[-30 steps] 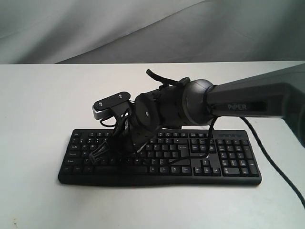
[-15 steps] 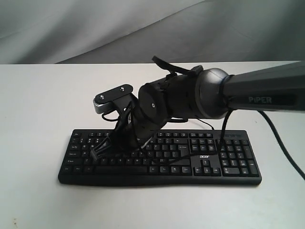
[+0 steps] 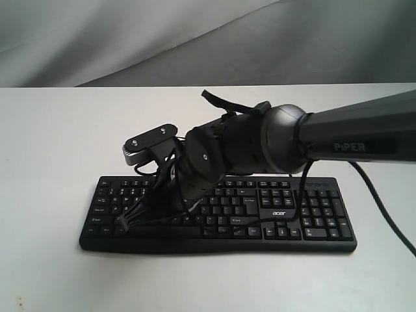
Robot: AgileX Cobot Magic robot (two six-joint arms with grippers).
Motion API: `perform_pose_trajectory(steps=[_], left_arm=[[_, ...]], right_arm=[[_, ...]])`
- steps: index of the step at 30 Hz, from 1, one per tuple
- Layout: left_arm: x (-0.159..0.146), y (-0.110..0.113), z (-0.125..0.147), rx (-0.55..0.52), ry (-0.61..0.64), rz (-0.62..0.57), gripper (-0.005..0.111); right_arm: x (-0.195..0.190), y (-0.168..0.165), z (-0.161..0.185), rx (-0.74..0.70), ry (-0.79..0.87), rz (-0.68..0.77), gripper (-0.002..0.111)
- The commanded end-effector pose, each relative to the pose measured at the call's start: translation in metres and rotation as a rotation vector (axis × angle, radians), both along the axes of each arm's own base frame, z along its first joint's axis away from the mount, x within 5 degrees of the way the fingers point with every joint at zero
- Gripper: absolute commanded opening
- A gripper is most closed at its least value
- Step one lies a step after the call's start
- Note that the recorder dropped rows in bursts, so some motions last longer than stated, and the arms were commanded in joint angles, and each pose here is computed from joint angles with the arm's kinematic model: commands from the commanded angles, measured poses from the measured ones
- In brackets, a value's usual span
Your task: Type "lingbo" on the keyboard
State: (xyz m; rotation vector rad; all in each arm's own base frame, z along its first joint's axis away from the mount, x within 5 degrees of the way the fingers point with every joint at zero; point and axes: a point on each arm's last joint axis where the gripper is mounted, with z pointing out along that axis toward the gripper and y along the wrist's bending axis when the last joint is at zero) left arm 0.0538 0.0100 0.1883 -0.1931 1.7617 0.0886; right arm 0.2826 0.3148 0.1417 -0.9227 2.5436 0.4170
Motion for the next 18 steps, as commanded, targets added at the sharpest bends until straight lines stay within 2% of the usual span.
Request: perform_pose_trajectory(steps=[1,18], left_arm=[[0.000,0.000,-0.001,-0.011,-0.005,0.002,0.001],[0.000,0.000,-0.001,-0.011,-0.005,0.002,0.001]], right_arm=[[-0.001,0.002,0.001,0.010,-0.008,-0.001,0.000],[-0.001,0.001,-0.010,-0.016,0.011,-0.008,0.000]])
